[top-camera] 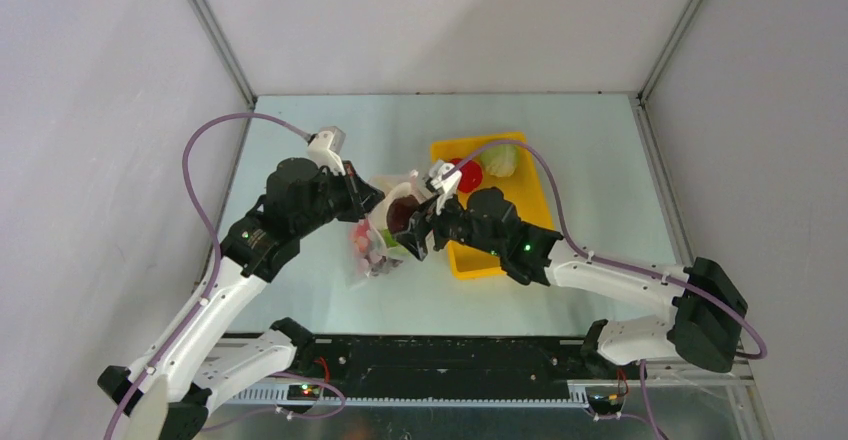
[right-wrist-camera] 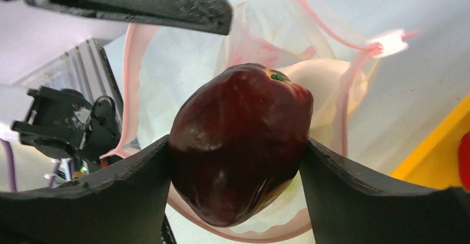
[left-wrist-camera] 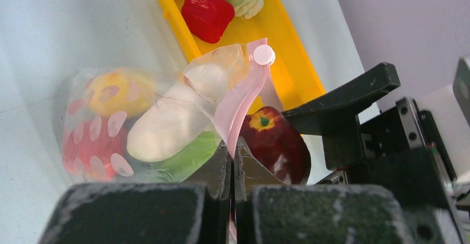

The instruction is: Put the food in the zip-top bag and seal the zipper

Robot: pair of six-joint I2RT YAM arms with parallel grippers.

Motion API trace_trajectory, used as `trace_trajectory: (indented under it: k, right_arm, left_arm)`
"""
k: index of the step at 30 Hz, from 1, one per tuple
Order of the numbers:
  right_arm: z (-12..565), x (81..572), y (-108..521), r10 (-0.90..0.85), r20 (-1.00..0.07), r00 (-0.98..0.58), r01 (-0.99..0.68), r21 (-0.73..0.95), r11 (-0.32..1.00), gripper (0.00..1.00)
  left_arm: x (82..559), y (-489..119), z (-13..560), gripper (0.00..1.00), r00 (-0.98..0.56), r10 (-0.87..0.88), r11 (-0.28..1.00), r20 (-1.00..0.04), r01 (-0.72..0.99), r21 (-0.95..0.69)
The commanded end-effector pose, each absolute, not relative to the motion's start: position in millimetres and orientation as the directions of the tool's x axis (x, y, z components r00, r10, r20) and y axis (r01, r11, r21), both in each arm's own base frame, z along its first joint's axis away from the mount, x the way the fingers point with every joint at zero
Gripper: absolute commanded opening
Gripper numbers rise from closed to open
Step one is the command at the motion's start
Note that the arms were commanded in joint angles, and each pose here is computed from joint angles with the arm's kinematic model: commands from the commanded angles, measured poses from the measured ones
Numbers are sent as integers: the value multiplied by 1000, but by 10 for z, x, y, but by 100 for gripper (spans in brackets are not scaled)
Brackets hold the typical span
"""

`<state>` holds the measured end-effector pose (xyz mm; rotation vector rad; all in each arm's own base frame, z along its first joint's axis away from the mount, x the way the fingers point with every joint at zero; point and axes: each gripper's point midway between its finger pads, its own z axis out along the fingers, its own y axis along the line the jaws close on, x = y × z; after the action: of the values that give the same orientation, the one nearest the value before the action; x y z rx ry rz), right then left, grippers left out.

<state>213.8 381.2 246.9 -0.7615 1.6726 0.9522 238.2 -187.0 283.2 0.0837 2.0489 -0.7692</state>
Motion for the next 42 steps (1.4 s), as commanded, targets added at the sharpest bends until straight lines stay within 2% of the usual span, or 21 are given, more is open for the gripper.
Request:
trace_trajectory:
  k: [1,3,10,14,21,26,34,38,41,42]
  right_arm:
    - [2773,2131,3861,-39,-989,-144,-847,103,522,92]
    - [2833,2149,3837,-29,-992,-123,-833,88,546,98]
    - [3068,2081,3750,29,-993,-112,-837,110,537,99]
    - [3200,2146,3631,87,-988,-129,-799,156,581,99]
    - [3120,2543,3229,258,-912,-320,-594,405,695,99]
    - [3060,2577,3191,227,-913,-340,-609,398,686,97]
    - [2663,2598,3353,115,-883,-455,-577,390,718,79]
    - [2481,2575,3424,95,-850,-517,-555,418,719,62]
    - [2396,2571,3456,84,-830,-552,-537,431,725,35]
    - [2430,2562,3492,81,-828,-555,-547,437,713,22]
  left_arm:
    - [2421,-1907,3061,0,-517,-266,773,-813,389,-501]
    - [2423,-1911,3058,0,-518,-265,773,-813,390,-500]
    - [2416,-1907,3064,0,-517,-266,772,-814,390,-501]
    - [2409,-1906,3069,0,-516,-267,771,-814,392,-502]
    - [2413,-1897,3070,0,-514,-270,773,-815,388,-501]
    - [2418,-1894,3064,0,-514,-271,775,-814,385,-502]
    - [2421,-1891,3063,0,-514,-270,776,-814,384,-500]
    - [2421,-1879,3080,0,-508,-273,779,-817,382,-498]
    - [2424,-1845,3091,0,-499,-275,787,-822,375,-490]
    - [2428,-1840,3094,0,-496,-274,789,-824,374,-488]
